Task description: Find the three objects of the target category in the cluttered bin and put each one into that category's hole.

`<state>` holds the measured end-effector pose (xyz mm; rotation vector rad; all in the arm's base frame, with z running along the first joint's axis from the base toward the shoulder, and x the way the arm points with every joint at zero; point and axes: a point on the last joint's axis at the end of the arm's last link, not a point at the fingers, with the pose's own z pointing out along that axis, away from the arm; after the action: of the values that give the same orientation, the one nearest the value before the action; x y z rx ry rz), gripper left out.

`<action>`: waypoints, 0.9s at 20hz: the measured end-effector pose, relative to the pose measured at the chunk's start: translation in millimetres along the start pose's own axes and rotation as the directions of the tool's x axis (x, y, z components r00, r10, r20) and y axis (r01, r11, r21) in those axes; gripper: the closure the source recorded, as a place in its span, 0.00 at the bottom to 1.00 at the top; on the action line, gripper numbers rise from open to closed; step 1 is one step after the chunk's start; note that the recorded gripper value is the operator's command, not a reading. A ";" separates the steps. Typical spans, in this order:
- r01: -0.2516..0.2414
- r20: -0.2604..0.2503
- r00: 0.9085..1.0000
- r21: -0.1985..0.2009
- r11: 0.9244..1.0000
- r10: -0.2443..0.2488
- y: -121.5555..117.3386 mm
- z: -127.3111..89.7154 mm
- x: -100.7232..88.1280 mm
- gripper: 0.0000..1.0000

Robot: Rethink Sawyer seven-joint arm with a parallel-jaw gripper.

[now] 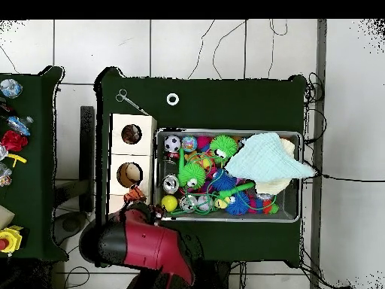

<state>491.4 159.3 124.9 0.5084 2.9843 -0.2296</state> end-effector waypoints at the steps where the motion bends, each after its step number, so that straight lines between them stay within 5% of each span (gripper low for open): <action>1: -0.006 0.004 1.000 -0.002 1.000 0.006 -1.7 -1.9 -2.4 0.00; 18: -0.076 0.033 0.997 -0.023 0.997 0.077 -23.4 -16.7 -31.2 0.00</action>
<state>511.5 130.3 148.5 0.6083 2.9244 -0.1966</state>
